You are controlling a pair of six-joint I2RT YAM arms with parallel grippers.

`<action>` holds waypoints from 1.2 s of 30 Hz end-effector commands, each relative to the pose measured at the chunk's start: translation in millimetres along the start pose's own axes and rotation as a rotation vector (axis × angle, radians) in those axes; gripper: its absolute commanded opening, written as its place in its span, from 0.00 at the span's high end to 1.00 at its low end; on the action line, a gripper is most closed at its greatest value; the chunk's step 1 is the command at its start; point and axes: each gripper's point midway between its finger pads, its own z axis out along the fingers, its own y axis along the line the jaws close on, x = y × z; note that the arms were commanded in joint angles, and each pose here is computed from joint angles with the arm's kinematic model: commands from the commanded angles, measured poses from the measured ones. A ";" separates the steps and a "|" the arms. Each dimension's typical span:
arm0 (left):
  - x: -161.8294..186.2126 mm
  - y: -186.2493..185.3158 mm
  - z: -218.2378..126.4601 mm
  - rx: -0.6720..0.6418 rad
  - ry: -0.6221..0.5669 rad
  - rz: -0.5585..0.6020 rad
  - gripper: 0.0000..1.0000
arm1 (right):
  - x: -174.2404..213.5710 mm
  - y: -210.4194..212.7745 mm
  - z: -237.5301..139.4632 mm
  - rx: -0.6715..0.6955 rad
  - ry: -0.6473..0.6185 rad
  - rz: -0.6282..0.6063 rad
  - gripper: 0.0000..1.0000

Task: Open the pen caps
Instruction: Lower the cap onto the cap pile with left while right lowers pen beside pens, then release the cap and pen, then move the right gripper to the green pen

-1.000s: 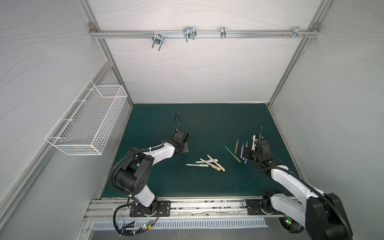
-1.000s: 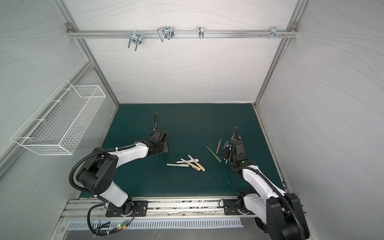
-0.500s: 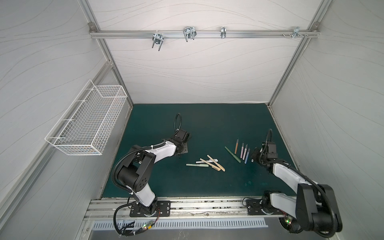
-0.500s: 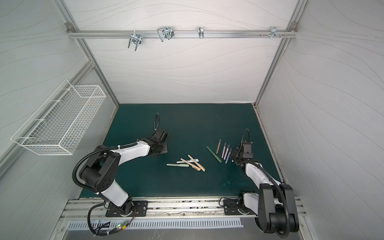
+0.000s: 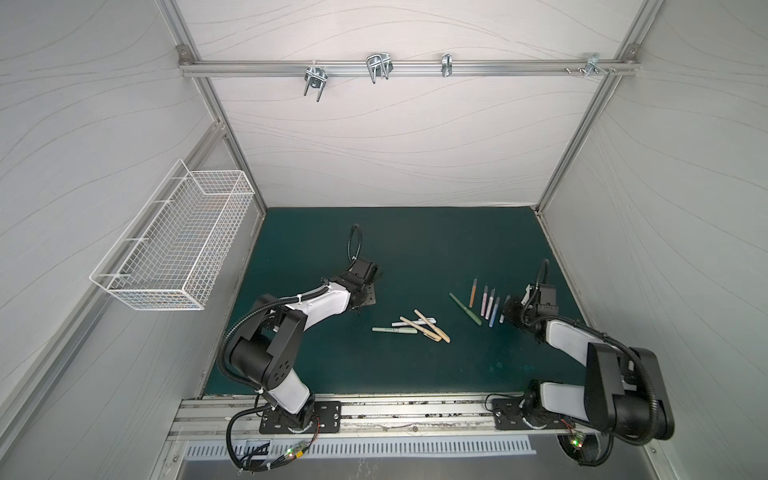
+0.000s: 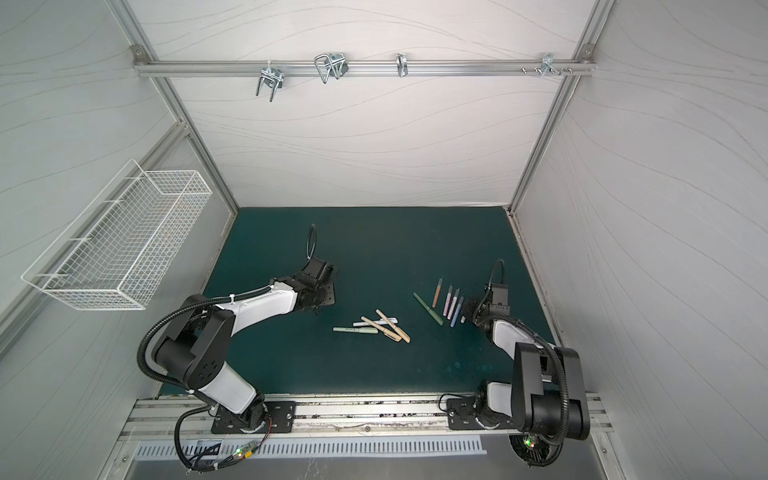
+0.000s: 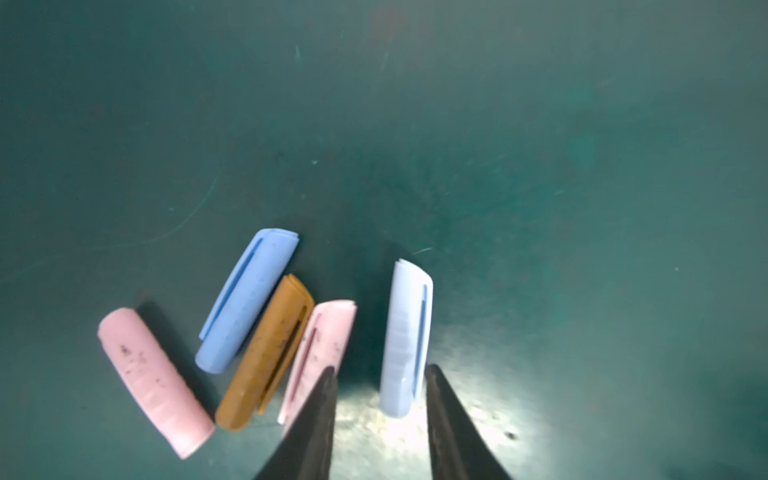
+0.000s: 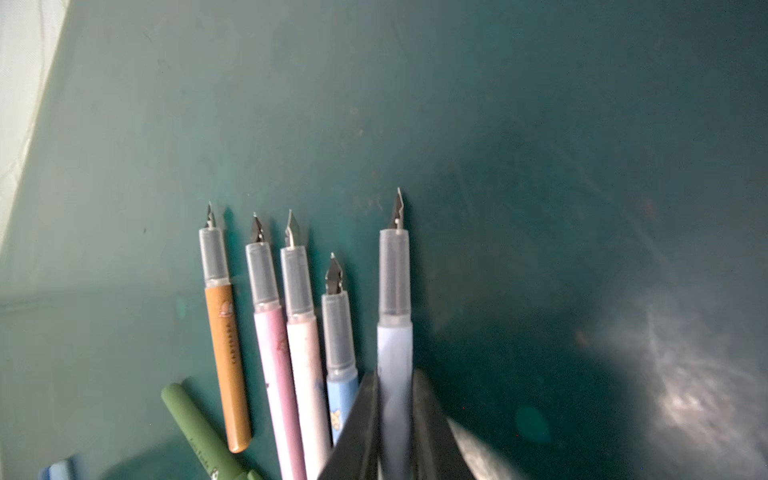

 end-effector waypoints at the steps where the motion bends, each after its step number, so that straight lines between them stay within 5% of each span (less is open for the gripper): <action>1: -15.1 -7.8 -15.6 0.071 -0.075 -0.034 0.57 | 12.7 -8.0 2.5 0.007 0.043 0.031 0.75; 14: -21.7 -18.9 -63.6 0.248 -0.212 -0.077 0.52 | -6.9 6.7 -27.3 -0.020 -0.112 -0.054 0.68; 22: -4.4 -86.7 -107.1 0.567 -0.275 0.102 0.49 | 0.0 81.3 -70.5 -0.168 -0.225 -0.409 0.64; 28: 13.7 -123.5 -126.4 0.714 -0.248 0.235 0.49 | 41.0 129.5 -68.5 -0.227 -0.120 -0.732 0.64; 36: 25.4 -144.1 -129.8 0.816 -0.200 0.288 0.52 | 60.4 130.7 -42.1 -0.094 0.041 -0.836 0.62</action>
